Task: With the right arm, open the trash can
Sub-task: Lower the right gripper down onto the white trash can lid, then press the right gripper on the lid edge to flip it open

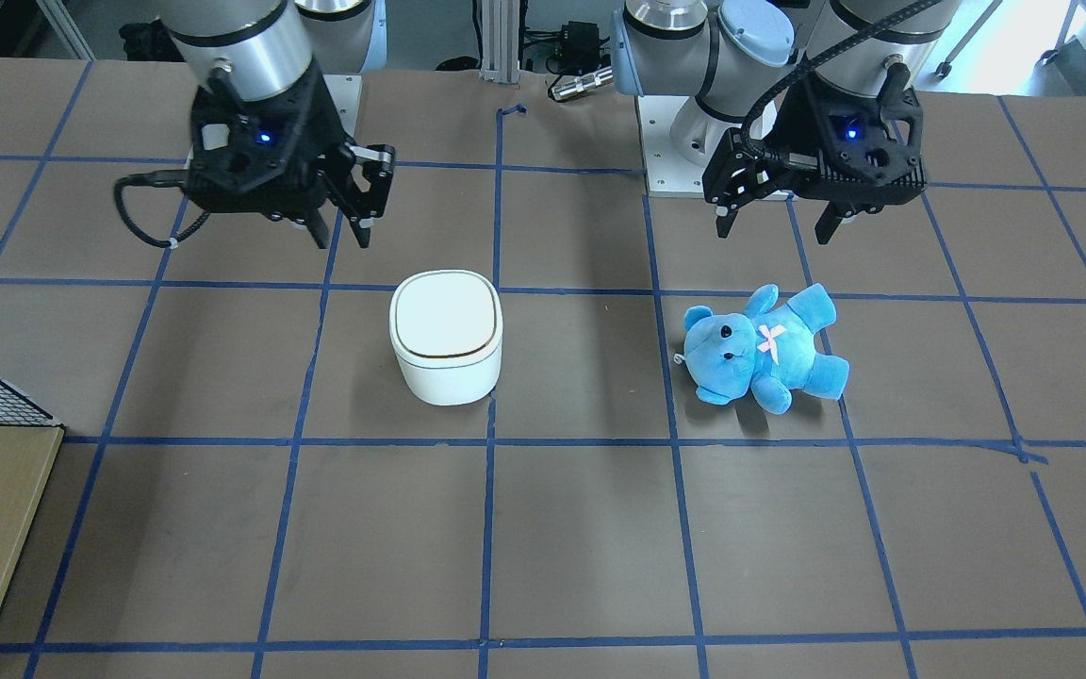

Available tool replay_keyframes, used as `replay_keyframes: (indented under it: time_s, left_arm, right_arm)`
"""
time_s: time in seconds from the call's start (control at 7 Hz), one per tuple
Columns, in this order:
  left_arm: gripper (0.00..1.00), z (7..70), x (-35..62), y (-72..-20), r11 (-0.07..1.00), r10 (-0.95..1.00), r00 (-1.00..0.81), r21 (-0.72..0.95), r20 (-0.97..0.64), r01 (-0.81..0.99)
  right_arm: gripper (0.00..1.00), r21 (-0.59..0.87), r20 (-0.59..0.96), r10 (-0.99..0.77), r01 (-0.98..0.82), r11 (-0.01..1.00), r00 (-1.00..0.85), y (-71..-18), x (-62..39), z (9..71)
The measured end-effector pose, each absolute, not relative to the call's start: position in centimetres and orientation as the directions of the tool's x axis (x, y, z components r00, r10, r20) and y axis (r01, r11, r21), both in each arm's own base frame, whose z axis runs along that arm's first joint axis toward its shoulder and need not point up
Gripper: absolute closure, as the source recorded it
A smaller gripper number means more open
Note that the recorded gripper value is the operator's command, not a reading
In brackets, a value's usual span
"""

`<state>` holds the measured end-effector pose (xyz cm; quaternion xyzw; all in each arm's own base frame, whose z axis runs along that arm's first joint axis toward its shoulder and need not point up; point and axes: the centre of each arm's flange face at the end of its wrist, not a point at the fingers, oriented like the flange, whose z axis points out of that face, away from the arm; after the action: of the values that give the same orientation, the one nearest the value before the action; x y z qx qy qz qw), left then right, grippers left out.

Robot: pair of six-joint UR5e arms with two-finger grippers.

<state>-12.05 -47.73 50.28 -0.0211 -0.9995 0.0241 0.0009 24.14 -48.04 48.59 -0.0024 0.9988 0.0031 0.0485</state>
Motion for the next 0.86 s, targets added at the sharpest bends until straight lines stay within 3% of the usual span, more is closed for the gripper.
replay_keyframes:
  time_s: [0.57,0.86]
  left_arm:
    - [0.0,50.3,-12.1,-47.7,0.998,0.042,-0.999,-0.048,0.001,0.042]
    - [0.0,50.3,-12.1,-47.7,0.998,0.042,-0.999,-0.049,0.001,0.042]
  right_arm:
    - [1.0,0.031,-0.063,-0.073,-0.075,0.997,-0.995,-43.4,29.5,35.9]
    - [1.0,0.031,-0.019,-0.076,-0.077,0.997,-0.997,-42.3,28.9,32.5]
